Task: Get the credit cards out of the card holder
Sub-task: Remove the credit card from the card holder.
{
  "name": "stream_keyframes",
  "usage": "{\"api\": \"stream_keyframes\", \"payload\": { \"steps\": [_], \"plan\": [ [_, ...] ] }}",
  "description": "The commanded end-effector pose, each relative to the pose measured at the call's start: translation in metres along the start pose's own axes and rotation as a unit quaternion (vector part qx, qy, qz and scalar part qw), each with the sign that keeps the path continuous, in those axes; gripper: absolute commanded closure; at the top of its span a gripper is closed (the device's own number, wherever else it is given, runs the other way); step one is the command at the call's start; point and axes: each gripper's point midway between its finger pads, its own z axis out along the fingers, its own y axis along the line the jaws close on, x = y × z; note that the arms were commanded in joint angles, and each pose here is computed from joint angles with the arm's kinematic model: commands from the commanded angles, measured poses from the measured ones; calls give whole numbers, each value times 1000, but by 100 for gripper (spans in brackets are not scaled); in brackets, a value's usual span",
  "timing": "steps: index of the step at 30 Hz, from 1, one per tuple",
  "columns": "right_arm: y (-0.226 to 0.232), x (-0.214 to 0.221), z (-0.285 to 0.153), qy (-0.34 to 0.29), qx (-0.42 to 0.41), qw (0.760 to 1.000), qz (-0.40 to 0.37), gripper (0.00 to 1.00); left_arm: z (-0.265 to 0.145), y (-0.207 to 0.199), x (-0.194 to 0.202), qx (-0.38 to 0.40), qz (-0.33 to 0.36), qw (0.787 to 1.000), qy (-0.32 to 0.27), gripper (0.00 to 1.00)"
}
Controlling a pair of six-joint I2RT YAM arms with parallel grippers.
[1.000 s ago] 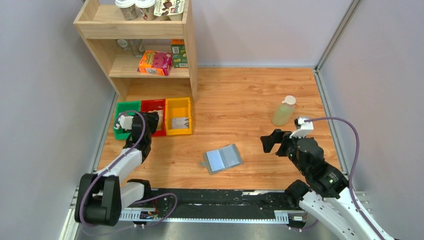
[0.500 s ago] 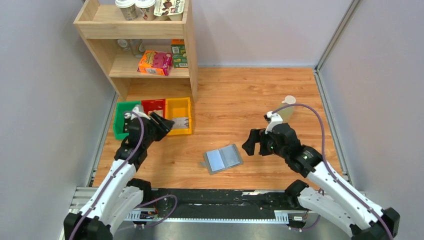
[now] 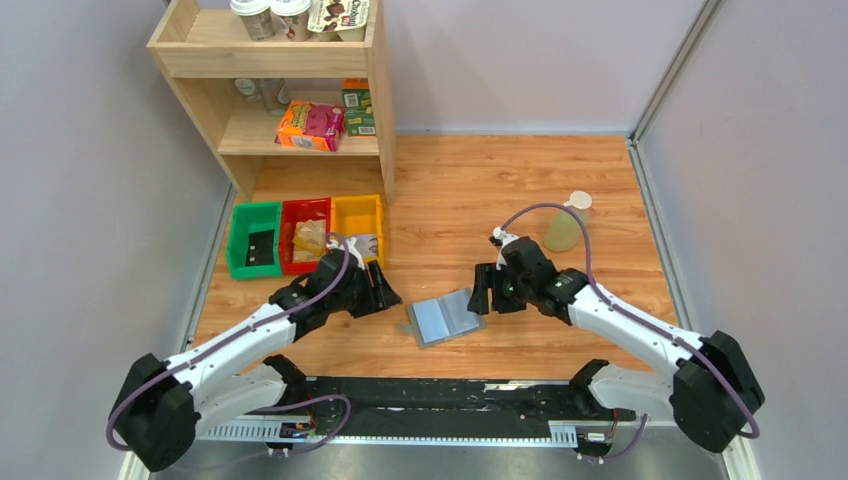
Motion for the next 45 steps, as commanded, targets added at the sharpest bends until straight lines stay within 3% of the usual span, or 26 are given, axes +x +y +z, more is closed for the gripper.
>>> {"api": "stream_keyframes", "payload": {
  "steps": [1, 16, 19, 25, 26, 35, 45],
  "plan": [
    [26, -22, 11, -17, -42, 999, -2, 36, 15, -19, 16, 38, -1, 999, 31, 41],
    [19, -3, 55, 37, -27, 999, -2, 43, 52, -11, 62, 19, 15, 996, 88, 54],
    [25, -2, 57, 41, -35, 999, -6, 44, 56, -10, 70, 17, 17, 995, 97, 61],
    [34, -3, 52, 42, -44, 998, -13, 47, 61, -13, 78, 22, 17, 994, 108, 66],
    [37, -2, 50, 45, -44, 998, -16, 47, 61, -14, 79, 23, 19, 994, 108, 71],
    [74, -6, 22, 35, -80, 995, -56, 45, 62, -15, 79, 23, 21, 994, 108, 72],
    [84, 6, 26, 56, -94, 992, -68, 45, 63, -16, 80, 26, 17, 994, 107, 72]
  ]
}}
